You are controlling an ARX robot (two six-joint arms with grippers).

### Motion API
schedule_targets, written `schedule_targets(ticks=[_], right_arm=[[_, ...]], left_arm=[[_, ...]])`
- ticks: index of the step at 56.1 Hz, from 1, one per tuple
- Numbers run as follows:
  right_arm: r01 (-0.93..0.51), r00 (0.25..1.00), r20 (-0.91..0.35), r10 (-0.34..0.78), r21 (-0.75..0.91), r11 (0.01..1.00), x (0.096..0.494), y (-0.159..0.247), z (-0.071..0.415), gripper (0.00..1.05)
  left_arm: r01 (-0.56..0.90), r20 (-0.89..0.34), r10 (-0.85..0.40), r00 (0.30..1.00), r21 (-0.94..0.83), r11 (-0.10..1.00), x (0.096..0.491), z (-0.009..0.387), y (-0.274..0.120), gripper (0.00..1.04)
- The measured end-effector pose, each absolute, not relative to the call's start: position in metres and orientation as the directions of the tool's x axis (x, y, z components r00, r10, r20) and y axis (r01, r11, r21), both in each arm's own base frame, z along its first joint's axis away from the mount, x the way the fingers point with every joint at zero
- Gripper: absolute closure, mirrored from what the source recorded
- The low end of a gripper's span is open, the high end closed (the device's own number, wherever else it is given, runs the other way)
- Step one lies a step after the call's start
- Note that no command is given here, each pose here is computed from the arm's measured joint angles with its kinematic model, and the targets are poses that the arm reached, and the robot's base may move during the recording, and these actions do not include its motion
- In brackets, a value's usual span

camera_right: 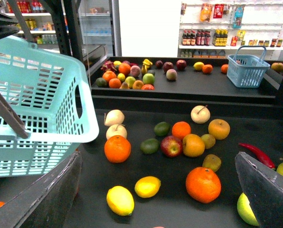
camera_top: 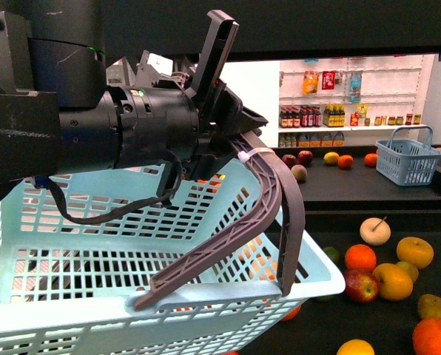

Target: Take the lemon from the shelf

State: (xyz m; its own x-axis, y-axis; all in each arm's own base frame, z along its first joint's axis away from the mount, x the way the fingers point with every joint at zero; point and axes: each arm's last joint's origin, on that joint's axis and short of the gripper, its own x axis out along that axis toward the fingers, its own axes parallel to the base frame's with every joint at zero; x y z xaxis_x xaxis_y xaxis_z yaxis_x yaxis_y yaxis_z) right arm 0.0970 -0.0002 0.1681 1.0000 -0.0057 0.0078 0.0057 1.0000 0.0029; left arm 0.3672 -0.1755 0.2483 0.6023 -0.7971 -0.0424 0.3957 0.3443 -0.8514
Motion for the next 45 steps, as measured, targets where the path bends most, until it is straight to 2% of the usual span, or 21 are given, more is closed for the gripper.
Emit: schedule_targets(ticks=[2,5,10,22,25,27,36,45], right_arm=[[0.055,0.997,-0.056,-0.053,0.025,0.998,0.098,0.0,0.166,0.07],[0.209,0.937,-0.298,-0.184,0.053,0.977,0.104,-0.002,0.163,0.07],[0.268,0.851,-0.492,-0.184,0.104,0.958,0.134,-0.006,0.147,0.07],[0.295,0.772,-0.624,-0.12,0.185,0.937,0.216,-0.009,0.121,0.07],[0.313,0.731,-0.672,-0.118,0.176,0.933,0.239,-0.01,0.103,0.07],[0.332,0.675,-0.729,-0.109,0.169,0.928,0.252,-0.01,0.083,0.07],[0.412,0.53,-0.844,-0.088,0.165,0.896,0.286,-0.011,0.032,0.07],[0.543,0.492,-0.866,-0.089,0.225,0.809,0.337,-0.017,0.003,0.07]], left_arm=[[0.397,-0.042,-0.797,0.603,-0.851,0.345,0.367,0.249,-0.176,0.95],[0.392,-0.043,-0.794,0.607,-0.852,0.346,0.368,0.248,-0.176,0.95],[0.392,-0.043,-0.791,0.611,-0.851,0.349,0.368,0.248,-0.176,0.95],[0.393,-0.043,-0.792,0.609,-0.851,0.348,0.368,0.248,-0.176,0.95],[0.391,-0.043,-0.793,0.608,-0.852,0.346,0.368,0.248,-0.176,0.95],[0.392,-0.042,-0.793,0.607,-0.853,0.345,0.368,0.249,-0.176,0.95],[0.391,-0.042,-0.789,0.613,-0.852,0.349,0.368,0.249,-0.176,0.95],[0.392,-0.042,-0.79,0.611,-0.852,0.348,0.368,0.249,-0.176,0.95]])
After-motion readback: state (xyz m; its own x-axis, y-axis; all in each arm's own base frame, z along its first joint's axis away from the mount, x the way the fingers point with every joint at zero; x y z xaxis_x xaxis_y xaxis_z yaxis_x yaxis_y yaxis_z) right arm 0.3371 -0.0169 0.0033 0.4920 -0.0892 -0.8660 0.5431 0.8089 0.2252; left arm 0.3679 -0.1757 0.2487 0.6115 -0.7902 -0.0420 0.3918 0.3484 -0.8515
